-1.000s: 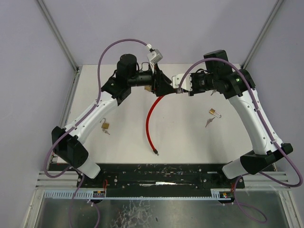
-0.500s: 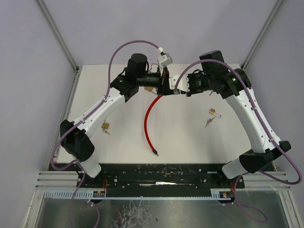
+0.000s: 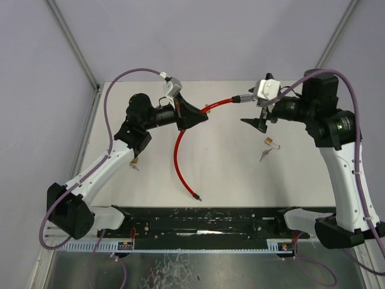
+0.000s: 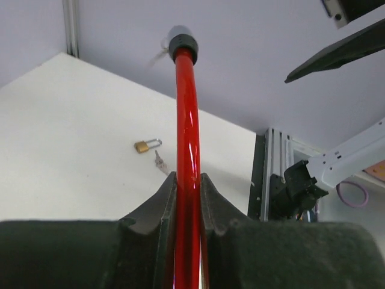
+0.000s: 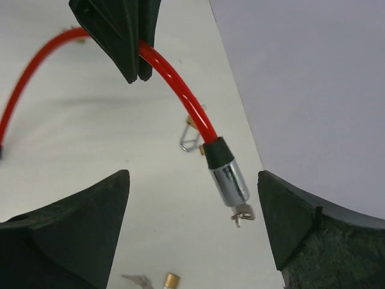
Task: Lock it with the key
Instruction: Pick up the lock from the center of the board.
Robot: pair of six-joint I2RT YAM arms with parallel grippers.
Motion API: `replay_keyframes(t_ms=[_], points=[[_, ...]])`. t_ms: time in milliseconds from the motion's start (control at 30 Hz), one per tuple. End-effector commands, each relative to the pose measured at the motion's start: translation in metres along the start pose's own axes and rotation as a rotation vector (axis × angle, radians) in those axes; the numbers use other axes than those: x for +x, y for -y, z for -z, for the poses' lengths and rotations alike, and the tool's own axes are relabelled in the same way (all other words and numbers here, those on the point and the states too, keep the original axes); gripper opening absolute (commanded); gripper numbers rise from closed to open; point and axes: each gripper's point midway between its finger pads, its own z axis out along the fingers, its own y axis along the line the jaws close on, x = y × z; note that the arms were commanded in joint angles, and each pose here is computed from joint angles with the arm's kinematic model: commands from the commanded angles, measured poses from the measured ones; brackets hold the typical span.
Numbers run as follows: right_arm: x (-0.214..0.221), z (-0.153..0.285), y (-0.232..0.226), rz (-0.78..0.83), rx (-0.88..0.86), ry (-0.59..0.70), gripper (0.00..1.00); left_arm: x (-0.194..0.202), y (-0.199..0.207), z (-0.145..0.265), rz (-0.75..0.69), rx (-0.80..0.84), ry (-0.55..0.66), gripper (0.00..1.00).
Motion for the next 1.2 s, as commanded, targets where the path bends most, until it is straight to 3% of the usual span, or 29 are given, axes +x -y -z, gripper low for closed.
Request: replay_keyframes(t_ms=[0, 133, 233, 433, 533, 600, 700, 833, 1100, 1167], points=[[-0.04, 0.019, -0.027, -0.217, -0.149, 0.301, 0.93, -0.065, 0.023, 0.016, -0.111, 0.006, 0.257, 0.0], [-0.055, 0.032, -0.048, -0.381, -0.34, 0.475, 0.93, -0.074, 0.023, 0.027, -0.105, -0.032, 0.33, 0.0], [-0.048, 0.027, -0.06, -0.493, -0.447, 0.507, 0.93, -0.081, 0.022, 0.031, -0.104, -0.046, 0.372, 0.0], [-0.023, 0.002, -0.045, -0.669, -0.31, 0.518, 0.93, -0.099, 0.027, 0.027, -0.067, -0.001, 0.43, 0.0], [-0.027, -0.002, -0.025, -0.766, -0.206, 0.65, 0.93, -0.105, 0.032, 0.026, -0.039, 0.038, 0.456, 0.0], [-0.035, 0.001, -0.002, -0.867, -0.141, 0.814, 0.91, -0.107, 0.035, 0.024, -0.026, 0.06, 0.463, 0.0], [-0.064, 0.006, 0.019, -0.91, -0.199, 0.975, 0.87, -0.105, 0.034, 0.021, -0.02, 0.069, 0.462, 0.0], [-0.091, -0.015, 0.028, -0.974, -0.26, 0.989, 0.83, -0.104, 0.035, 0.019, -0.023, 0.064, 0.463, 0.0], [-0.088, -0.033, 0.046, -1.099, -0.261, 0.992, 0.8, -0.097, 0.039, 0.009, -0.024, 0.071, 0.438, 0.0], [-0.089, -0.034, 0.048, -1.107, -0.263, 0.991, 0.76, -0.094, 0.039, 0.007, -0.018, 0.075, 0.43, 0.01]])
